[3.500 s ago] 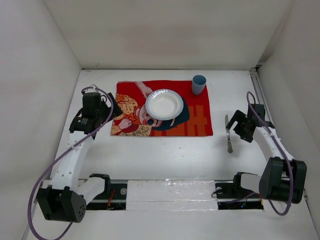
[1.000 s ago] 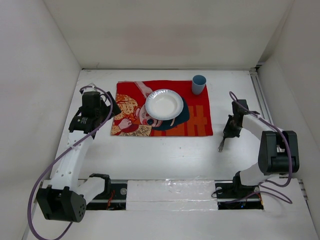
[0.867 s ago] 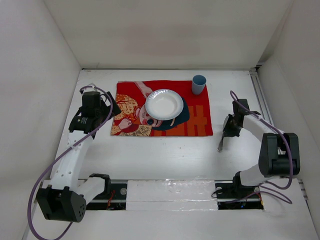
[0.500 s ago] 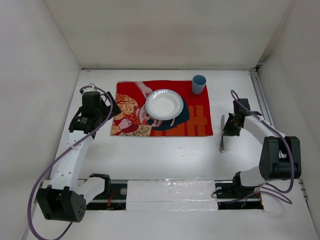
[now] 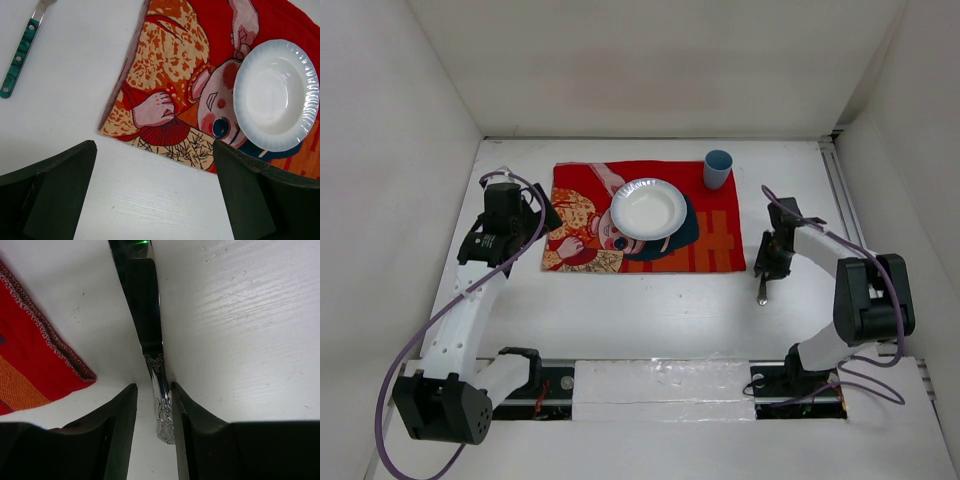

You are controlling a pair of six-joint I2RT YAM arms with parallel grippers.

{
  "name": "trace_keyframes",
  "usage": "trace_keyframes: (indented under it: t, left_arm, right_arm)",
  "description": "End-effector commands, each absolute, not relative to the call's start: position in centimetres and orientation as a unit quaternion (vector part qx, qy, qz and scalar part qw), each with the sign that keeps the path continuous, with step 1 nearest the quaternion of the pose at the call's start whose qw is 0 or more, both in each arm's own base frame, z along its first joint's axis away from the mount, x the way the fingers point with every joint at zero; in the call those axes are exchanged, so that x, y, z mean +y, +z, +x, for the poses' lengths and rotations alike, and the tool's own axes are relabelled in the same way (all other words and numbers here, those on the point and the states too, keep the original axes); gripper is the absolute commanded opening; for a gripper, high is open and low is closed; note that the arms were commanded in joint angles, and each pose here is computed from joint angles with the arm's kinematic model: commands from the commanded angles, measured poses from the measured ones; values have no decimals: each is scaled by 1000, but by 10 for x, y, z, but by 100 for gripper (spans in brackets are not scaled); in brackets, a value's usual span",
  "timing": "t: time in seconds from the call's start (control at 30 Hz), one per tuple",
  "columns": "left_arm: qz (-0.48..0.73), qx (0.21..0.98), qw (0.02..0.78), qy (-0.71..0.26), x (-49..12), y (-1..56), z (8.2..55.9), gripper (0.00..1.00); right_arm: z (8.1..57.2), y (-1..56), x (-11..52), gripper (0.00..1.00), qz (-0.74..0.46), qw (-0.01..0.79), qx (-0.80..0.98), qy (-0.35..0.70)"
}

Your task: Set the dinner table for one person

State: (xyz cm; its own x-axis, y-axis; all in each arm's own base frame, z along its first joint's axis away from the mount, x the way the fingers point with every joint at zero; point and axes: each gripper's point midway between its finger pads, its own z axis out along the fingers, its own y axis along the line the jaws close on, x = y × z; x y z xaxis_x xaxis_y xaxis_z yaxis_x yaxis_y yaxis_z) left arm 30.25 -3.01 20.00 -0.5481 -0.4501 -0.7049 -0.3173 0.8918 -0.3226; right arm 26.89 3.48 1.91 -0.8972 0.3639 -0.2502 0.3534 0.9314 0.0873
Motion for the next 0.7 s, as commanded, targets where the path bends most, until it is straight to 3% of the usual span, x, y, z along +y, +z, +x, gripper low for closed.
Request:
trace_keyframes:
  t: [0.0, 0.13, 0.37, 0.4, 0.67]
  left_arm:
    - [-213, 864, 448, -85, -29, 219, 307, 100]
    - [-213, 862, 452, -87, -29, 222, 306, 100]
    - [-207, 862, 455, -90, -30, 224, 304, 100]
    - [-207, 862, 455, -90, -30, 224, 304, 100]
    - [-207, 862, 455, -90, -30, 224, 304, 100]
  right_arm:
    - [275, 20, 35, 39, 180, 128, 975, 11]
    - [274, 15, 36, 36, 181, 117, 977, 3]
    - [272, 5, 39, 10, 175, 104, 979, 0]
    - [272, 5, 39, 2, 175, 104, 979, 0]
    - [285, 24, 43, 0, 168, 152, 974, 5]
